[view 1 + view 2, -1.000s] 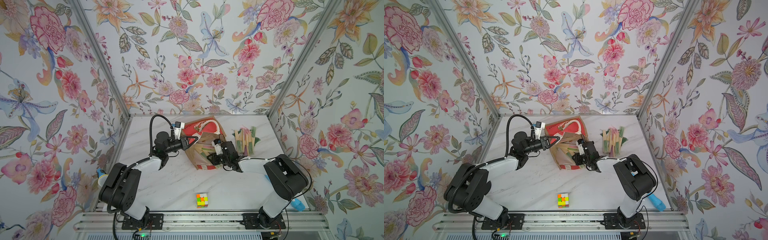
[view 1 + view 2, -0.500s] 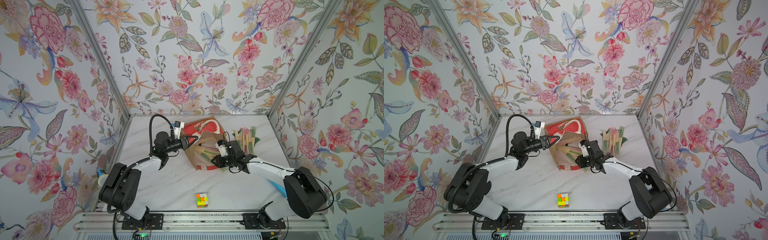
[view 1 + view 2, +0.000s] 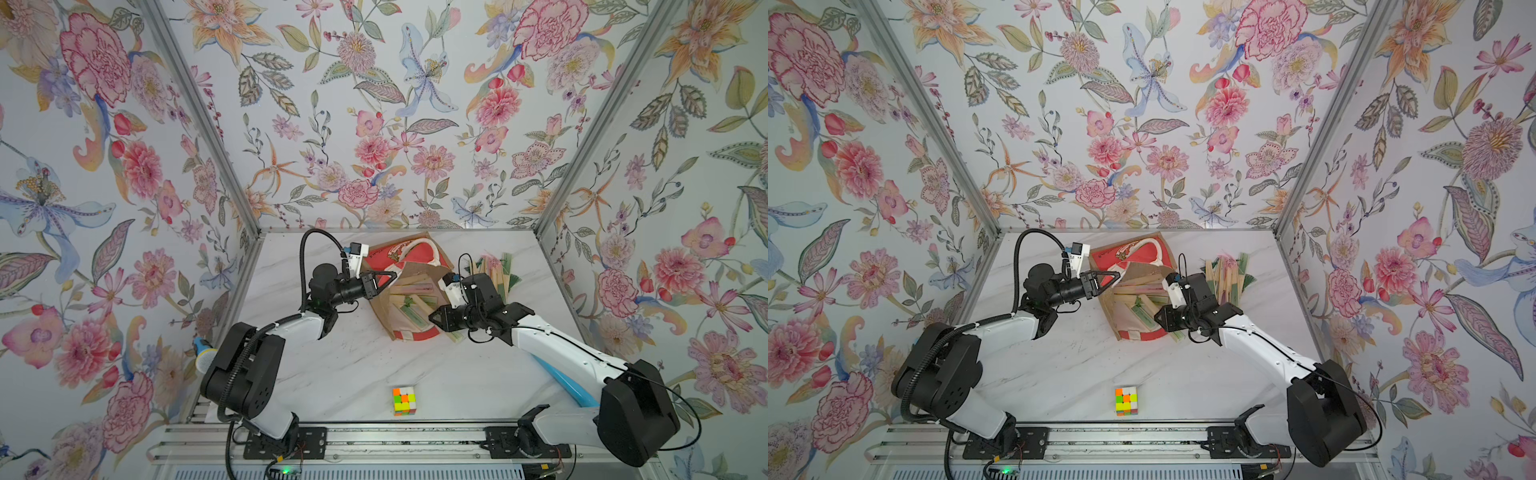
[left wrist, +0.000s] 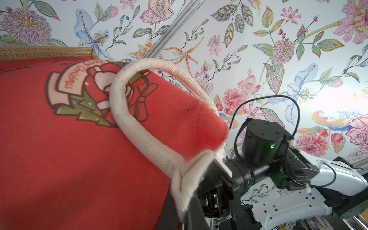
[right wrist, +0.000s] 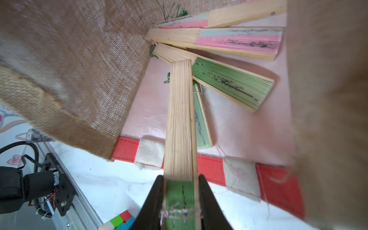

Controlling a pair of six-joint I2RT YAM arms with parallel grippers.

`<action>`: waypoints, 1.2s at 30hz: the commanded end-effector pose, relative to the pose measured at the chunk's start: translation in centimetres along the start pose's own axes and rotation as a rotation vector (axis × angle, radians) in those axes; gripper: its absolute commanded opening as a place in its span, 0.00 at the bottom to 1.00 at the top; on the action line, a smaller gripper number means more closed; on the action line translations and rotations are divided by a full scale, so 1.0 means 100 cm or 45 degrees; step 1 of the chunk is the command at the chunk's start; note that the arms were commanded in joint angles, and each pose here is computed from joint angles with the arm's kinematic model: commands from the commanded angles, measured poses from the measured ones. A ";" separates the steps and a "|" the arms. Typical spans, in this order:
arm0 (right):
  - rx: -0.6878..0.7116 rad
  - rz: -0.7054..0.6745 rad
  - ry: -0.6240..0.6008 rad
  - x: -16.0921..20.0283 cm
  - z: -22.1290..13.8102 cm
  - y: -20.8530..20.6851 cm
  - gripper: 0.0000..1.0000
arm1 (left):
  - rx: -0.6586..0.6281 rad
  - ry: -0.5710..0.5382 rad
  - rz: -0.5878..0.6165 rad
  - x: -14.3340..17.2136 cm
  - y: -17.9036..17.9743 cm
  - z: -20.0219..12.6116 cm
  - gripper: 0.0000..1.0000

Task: Take out the folding fans from the tote bags
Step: Pick up the folding fan from the canvas bag, then place the folding fan at the center of the board.

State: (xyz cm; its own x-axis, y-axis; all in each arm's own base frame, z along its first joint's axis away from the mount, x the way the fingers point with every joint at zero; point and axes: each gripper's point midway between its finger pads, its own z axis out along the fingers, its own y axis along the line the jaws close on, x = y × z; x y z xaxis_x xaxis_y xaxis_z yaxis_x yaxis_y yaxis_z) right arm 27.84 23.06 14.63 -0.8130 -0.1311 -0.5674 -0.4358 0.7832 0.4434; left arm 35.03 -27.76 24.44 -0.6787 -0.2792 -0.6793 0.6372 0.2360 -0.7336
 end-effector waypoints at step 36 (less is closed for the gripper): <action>0.373 0.302 -0.647 -0.045 -0.206 -0.088 0.09 | 0.018 0.023 0.029 0.000 -0.007 0.000 0.00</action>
State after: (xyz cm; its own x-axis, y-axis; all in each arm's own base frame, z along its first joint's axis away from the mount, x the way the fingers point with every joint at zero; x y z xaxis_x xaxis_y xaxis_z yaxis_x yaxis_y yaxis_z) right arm 25.62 6.63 27.64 -0.5867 0.3112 -0.7477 -0.1618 0.8596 0.4847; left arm 35.02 -27.80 24.05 -0.6802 -0.2690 -0.6819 0.6373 0.2426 -0.7314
